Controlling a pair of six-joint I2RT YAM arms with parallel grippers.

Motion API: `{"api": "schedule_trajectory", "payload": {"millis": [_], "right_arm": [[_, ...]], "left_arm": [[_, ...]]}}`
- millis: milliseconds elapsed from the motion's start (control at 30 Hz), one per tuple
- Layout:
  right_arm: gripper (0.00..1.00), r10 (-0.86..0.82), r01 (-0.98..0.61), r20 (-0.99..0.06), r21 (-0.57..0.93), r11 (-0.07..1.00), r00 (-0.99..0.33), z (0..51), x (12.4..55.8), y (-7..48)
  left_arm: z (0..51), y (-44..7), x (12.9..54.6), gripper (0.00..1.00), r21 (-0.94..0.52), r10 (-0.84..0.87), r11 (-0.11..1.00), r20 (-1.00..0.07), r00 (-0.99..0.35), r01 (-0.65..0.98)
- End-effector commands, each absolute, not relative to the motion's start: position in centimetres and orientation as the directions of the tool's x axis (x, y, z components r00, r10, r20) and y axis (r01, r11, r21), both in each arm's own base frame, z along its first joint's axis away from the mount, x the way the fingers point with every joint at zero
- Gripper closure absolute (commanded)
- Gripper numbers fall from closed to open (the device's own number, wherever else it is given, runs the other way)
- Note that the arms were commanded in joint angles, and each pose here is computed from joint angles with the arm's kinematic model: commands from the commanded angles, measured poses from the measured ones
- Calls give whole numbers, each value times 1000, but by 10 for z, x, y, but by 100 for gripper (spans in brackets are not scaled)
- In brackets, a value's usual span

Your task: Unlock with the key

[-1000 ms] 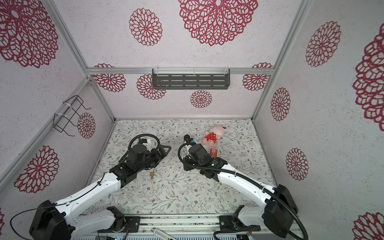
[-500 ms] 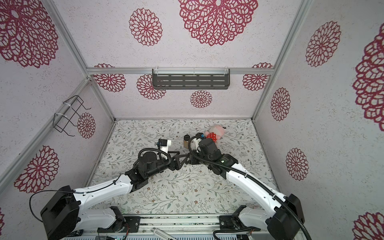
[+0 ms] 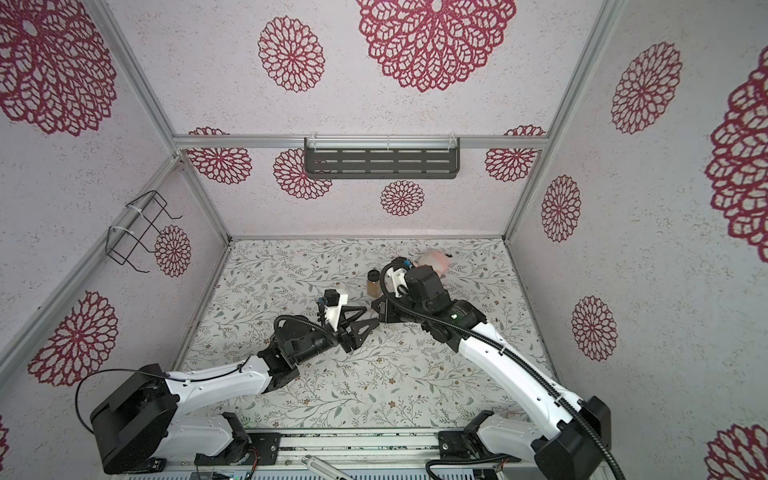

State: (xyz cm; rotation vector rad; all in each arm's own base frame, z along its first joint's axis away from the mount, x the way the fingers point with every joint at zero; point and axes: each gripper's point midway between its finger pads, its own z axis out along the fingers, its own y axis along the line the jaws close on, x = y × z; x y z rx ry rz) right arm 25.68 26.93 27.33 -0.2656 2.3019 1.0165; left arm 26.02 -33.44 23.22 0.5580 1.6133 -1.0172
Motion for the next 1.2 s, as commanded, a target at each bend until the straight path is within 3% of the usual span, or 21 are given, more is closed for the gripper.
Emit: {"api": "schedule_trajectory", "payload": {"millis": [0,233,733,867,1167], "right_arm": [[100,82,-431,-610,642,634,-788,300,252,271],[100,91,-433,-608,654,620,-789,306,252,273],[100,108,-436,-615,661,611,-781,308,254,271],[93,108,-434,-613,661,612,-782,306,255,271],[69,126,-433,-628,654,620,-768,309,258,260]], "left_arm": [[244,-342,260,55,-262,-135,517,-965,-225,815],[244,-345,261,62,-248,-137,519,-969,-207,818],[244,-342,264,99,-251,-138,544,-968,-210,801],[246,-341,263,100,-250,-138,545,-968,-208,800],[247,-336,263,100,-299,-147,534,-954,-261,791]]}}
